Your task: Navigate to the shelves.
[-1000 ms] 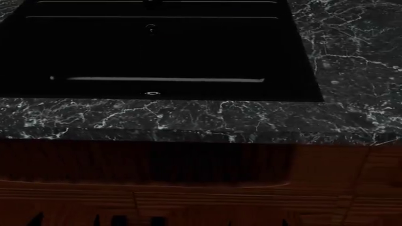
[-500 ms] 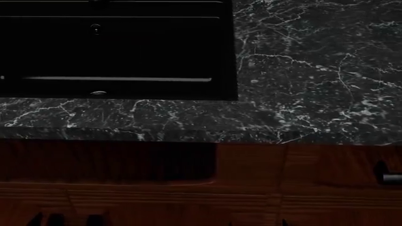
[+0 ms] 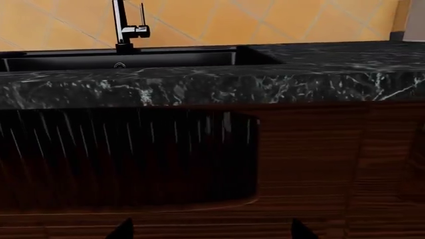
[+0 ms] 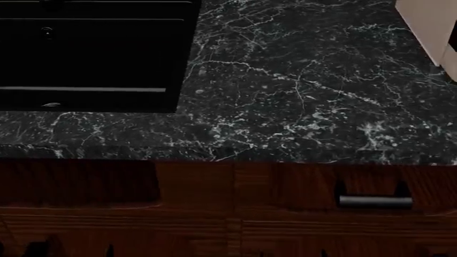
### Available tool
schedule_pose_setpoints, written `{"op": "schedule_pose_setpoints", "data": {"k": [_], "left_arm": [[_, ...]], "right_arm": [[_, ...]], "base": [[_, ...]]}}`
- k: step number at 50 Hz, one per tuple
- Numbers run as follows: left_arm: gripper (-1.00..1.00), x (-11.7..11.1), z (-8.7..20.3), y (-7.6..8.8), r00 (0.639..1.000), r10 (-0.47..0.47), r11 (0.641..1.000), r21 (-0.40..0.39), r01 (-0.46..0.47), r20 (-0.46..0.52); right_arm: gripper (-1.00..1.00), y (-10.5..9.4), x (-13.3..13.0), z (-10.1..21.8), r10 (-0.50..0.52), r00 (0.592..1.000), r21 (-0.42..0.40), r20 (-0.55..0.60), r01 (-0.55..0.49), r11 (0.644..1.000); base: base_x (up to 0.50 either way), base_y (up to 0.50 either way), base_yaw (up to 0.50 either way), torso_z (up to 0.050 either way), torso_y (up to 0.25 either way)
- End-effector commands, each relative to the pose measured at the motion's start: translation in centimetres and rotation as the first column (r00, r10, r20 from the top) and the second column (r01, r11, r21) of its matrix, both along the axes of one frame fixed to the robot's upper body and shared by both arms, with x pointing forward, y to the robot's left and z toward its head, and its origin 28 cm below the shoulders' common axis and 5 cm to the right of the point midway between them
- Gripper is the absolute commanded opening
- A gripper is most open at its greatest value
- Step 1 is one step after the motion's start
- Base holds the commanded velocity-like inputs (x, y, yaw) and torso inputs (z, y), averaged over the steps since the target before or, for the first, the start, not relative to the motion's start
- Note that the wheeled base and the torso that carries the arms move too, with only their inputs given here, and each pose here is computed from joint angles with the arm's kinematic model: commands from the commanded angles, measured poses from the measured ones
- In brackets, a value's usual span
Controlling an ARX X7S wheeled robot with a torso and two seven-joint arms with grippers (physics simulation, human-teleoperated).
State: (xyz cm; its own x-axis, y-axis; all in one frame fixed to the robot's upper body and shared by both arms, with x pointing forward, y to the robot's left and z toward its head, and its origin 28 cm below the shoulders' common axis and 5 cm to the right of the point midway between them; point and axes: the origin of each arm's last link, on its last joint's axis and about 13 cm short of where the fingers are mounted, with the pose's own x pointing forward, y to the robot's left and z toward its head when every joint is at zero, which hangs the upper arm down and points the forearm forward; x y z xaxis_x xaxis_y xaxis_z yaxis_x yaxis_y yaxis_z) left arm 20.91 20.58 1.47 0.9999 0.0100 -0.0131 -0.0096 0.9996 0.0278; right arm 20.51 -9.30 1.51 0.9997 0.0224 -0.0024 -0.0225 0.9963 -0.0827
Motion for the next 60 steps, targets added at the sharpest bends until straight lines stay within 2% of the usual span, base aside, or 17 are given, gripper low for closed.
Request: {"op": "schedule_pose_setpoints", "data": {"k": [1, 60], "left_arm": [[1.00, 0.00, 0.05, -0.02, 1.000, -0.002, 1.000, -0.001, 0.002, -0.002], [1.00, -0.19, 0.16, 0.00, 1.000, -0.003, 1.000, -0.002, 0.003, 0.005]], "right_arm": [[1.00, -0.03, 0.02, 0.05, -0.005, 1.000, 0.001, 0.000, 0.005, 1.000], [1.00, -0.02, -0.17, 0.12, -0.005, 1.000, -0.003, 0.005, 0.005, 1.000]], "base": [[0.00, -0.50, 0.00, 0.000, 0.000], [0.00, -0.50, 0.00, 0.000, 0.000]]}}
